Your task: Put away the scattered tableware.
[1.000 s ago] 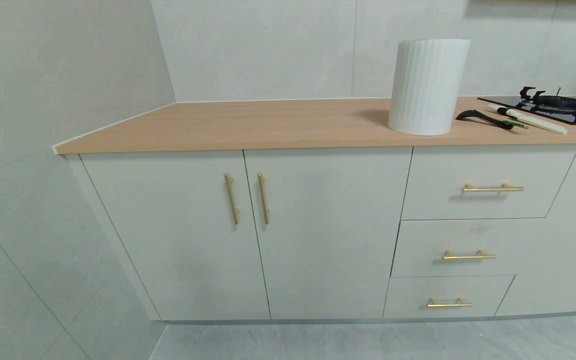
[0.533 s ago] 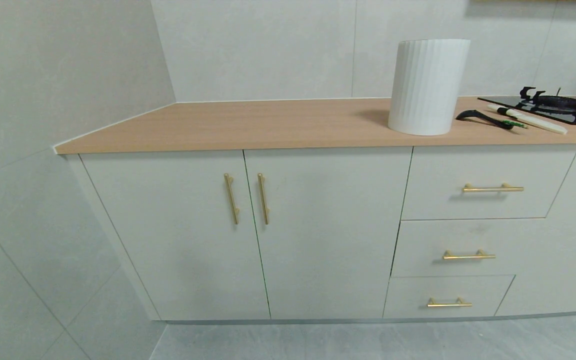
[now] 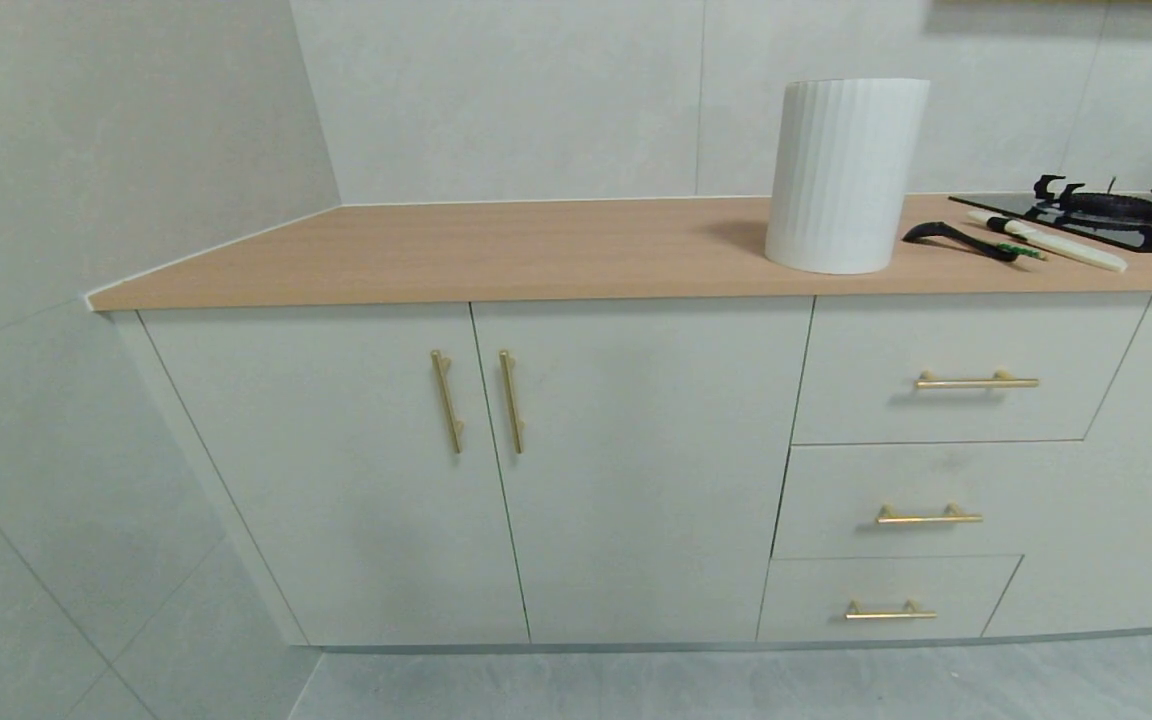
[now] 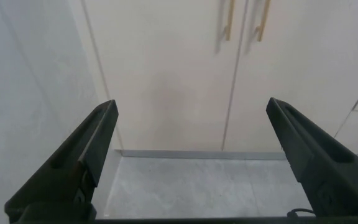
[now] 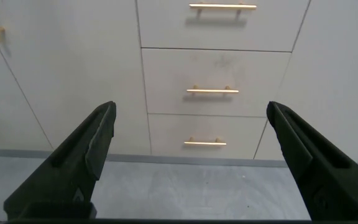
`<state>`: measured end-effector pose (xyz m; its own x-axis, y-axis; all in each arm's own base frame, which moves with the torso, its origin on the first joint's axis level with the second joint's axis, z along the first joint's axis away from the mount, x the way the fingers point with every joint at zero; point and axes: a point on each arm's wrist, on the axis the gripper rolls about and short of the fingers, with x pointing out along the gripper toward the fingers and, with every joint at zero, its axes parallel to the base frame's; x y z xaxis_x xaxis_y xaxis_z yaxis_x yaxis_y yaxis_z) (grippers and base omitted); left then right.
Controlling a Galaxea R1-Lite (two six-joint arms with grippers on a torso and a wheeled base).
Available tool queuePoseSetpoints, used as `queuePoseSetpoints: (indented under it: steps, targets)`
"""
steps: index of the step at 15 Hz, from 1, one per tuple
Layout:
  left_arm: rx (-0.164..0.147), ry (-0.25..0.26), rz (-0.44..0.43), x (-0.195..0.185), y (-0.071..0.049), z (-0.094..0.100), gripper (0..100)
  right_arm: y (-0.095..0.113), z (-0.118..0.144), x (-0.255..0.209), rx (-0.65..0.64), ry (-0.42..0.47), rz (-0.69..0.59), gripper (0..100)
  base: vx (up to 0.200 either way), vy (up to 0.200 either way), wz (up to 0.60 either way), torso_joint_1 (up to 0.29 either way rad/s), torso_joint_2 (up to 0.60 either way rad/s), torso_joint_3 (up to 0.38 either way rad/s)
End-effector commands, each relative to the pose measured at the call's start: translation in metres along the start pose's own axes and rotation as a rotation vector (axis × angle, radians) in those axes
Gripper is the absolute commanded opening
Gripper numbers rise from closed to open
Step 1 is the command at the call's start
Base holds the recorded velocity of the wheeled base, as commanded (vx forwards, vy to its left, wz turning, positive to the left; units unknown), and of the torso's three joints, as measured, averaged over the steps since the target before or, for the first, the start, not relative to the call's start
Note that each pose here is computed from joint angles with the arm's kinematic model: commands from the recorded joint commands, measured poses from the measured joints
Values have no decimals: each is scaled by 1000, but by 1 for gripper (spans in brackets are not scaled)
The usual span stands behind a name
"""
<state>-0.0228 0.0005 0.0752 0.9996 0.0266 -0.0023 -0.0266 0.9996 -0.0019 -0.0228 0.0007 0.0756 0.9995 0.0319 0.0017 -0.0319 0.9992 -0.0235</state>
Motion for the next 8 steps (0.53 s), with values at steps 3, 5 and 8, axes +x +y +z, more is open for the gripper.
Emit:
queuePoseSetpoints:
  steps: [3, 5, 8]
  targets:
    - [-1, 1, 3, 0, 0, 0, 100, 0, 0, 0, 2, 2, 0, 100, 0, -200, 0, 4, 2, 2]
    - [-1, 1, 3, 0, 0, 0, 100, 0, 0, 0, 2, 2, 0, 100, 0, -200, 0, 2, -2, 12]
    - [-1, 1, 1, 0, 0, 0, 100, 0, 0, 0, 4, 2, 0, 100, 0, -200, 0, 1, 4, 4]
